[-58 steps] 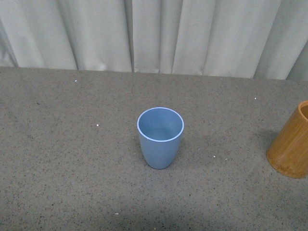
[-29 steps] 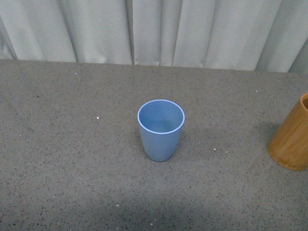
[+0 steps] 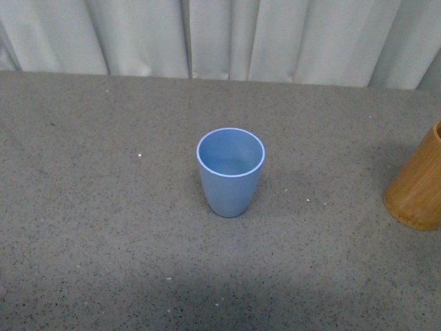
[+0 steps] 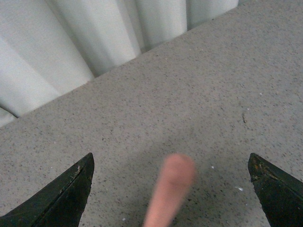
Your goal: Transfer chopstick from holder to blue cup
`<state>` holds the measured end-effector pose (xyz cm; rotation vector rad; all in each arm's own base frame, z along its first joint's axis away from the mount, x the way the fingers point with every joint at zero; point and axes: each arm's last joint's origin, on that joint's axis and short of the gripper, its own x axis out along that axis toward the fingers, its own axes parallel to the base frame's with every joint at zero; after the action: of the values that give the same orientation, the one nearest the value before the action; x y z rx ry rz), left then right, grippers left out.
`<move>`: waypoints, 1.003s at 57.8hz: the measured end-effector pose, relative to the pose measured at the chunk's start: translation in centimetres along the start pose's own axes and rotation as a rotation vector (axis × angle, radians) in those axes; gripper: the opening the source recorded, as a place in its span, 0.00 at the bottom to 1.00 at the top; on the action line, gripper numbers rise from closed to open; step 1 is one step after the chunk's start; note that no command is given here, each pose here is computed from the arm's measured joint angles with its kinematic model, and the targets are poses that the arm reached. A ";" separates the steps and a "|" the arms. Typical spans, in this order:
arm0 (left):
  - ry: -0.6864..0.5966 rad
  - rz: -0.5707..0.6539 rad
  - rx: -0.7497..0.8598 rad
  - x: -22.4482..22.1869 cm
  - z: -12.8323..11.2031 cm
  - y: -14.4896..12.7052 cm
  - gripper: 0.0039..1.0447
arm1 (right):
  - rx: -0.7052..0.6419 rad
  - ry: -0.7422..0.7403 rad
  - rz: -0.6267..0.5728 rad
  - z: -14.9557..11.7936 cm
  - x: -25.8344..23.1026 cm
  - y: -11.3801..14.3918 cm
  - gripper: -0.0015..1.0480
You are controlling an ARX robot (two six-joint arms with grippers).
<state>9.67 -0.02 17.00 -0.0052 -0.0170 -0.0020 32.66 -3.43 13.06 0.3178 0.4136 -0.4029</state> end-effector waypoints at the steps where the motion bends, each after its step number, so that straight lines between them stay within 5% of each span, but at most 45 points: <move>1: 0.000 0.000 0.000 0.0 0.0 0.0 0.94 | -0.001 -0.003 0.004 0.1 0.1 0.2 0.91; 12: 0.000 0.000 0.000 0.0 0.0 0.0 0.94 | -0.010 0.000 0.022 0.1 0.6 1.6 0.88; 43: 0.000 0.000 0.000 0.0 0.0 0.0 0.94 | 0.004 -0.003 0.020 -0.3 0.9 1.6 0.04; 58: 0.000 0.000 0.000 0.0 0.0 0.0 0.94 | 0.038 -0.033 0.065 0.9 0.1 1.6 0.02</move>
<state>9.67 -0.02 17.00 -0.0048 -0.0170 -0.0019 33.72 -2.39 14.12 0.3598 0.3630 -0.3526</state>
